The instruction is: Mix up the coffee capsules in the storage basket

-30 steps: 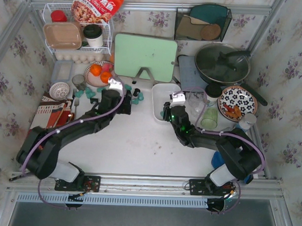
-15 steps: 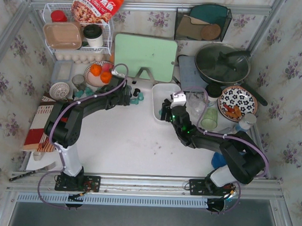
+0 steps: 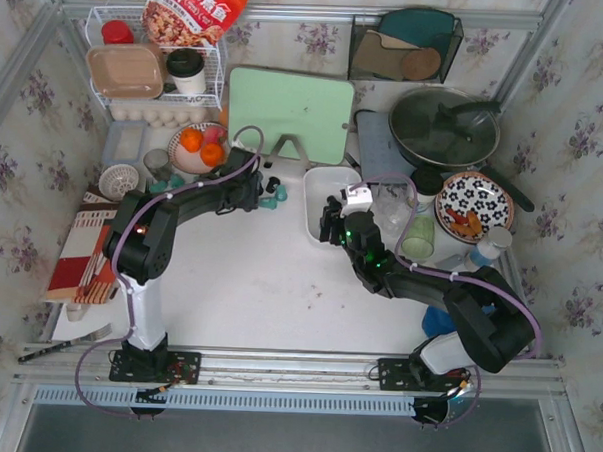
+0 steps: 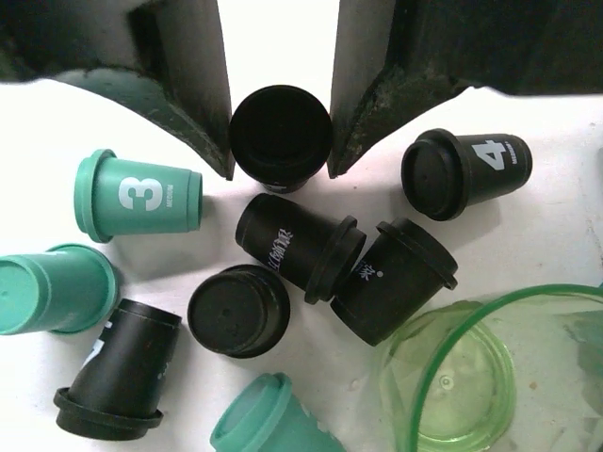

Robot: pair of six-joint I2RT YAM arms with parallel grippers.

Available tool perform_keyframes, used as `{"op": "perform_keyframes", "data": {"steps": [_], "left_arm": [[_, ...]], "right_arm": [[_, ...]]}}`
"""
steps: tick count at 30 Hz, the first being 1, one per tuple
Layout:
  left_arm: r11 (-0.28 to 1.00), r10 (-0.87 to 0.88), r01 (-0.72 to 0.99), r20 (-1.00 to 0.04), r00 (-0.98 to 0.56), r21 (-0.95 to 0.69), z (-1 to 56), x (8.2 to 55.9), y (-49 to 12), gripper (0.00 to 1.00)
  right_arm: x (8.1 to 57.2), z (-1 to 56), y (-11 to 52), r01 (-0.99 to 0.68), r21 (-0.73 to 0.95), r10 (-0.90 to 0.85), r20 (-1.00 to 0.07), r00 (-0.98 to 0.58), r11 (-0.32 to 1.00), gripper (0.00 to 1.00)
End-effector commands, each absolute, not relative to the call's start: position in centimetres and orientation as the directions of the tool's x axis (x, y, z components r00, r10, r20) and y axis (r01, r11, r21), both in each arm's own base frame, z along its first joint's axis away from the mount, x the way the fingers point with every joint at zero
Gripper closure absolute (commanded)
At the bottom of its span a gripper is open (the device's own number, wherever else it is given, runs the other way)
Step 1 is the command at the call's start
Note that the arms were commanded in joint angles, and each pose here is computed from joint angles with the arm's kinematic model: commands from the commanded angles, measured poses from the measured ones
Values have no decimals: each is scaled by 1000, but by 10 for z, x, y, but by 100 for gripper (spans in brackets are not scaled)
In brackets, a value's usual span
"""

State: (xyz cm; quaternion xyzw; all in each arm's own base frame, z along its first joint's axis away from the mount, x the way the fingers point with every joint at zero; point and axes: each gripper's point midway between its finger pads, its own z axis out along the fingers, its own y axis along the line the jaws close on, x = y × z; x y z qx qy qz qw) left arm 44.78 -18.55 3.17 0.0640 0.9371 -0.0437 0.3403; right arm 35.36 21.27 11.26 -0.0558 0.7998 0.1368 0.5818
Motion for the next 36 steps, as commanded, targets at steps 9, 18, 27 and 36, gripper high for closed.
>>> {"op": "perform_keyframes", "data": {"steps": [9,18,27,36], "left_arm": [[944,54,270,-716,-696,-191,72,412,-202,60],[698,-27,623,-882,-471,-354,147,360,-251,61],[458,181,858,-969,165,232,174,306,-289,61],[414,349,716,-824,446,562,169,312,-298,63]], "right_arm": [[347,125,222,-302,197,96,-943,-320,933,31],[320,146,264,-540,294,127,-937,-325,789,25],[315,159,266,-547,315,128,-927,-352,776,21],[291,171,299,-665,419,136,-890,-434,619,15]]}}
